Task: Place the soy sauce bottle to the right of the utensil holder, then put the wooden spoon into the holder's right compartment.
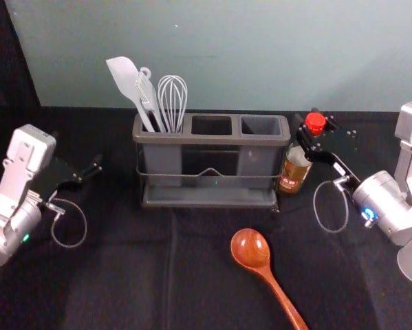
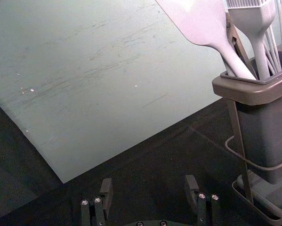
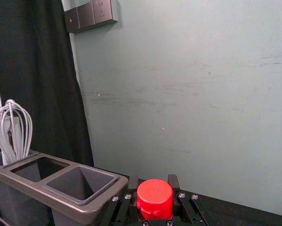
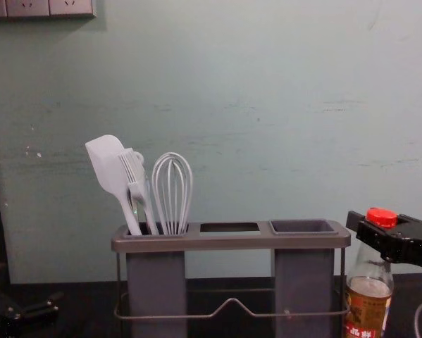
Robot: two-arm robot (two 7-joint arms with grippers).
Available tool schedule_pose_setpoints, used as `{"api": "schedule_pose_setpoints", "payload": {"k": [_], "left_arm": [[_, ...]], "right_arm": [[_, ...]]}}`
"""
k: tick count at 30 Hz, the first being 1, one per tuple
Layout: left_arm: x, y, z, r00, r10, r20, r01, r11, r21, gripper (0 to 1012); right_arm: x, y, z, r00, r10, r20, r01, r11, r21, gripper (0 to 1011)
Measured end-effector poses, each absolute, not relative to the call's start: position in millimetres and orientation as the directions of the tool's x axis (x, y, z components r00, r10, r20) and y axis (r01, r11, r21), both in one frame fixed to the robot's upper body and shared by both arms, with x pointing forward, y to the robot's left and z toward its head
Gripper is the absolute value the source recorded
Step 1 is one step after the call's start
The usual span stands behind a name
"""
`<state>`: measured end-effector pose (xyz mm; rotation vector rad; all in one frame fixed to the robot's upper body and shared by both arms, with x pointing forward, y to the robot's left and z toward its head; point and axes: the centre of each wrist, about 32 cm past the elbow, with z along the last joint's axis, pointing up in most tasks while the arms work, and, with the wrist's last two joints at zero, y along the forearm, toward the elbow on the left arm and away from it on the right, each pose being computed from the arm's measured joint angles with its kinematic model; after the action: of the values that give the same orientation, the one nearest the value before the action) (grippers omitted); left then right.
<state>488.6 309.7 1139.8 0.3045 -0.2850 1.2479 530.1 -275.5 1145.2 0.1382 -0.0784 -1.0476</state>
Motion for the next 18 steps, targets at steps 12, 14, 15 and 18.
{"api": "schedule_pose_setpoints", "payload": {"k": [12, 14, 15, 18], "left_arm": [[488.6, 309.7, 1139.8, 0.292, 0.880, 0.374, -0.955, 0.287, 0.070, 1005], [488.6, 309.7, 1139.8, 0.292, 0.880, 0.374, -0.955, 0.287, 0.070, 1005], [488.6, 309.7, 1139.8, 0.292, 0.880, 0.374, -0.955, 0.287, 0.070, 1005], [488.6, 309.7, 1139.8, 0.292, 0.880, 0.374, -0.955, 0.287, 0.070, 1005]], "right_arm": [[528.3, -275.3, 1145.4, 0.486, -0.874, -0.007, 0.863, 0.479, 0.163, 622], [526.7, -276.3, 1148.5, 0.485, -0.875, -0.006, 0.862, 0.476, 0.174, 679], [525.9, -276.8, 1150.5, 0.484, -0.875, -0.006, 0.861, 0.475, 0.180, 726], [521.9, -279.2, 1158.2, 0.480, -0.877, 0.004, 0.860, 0.471, 0.198, 802]]}}
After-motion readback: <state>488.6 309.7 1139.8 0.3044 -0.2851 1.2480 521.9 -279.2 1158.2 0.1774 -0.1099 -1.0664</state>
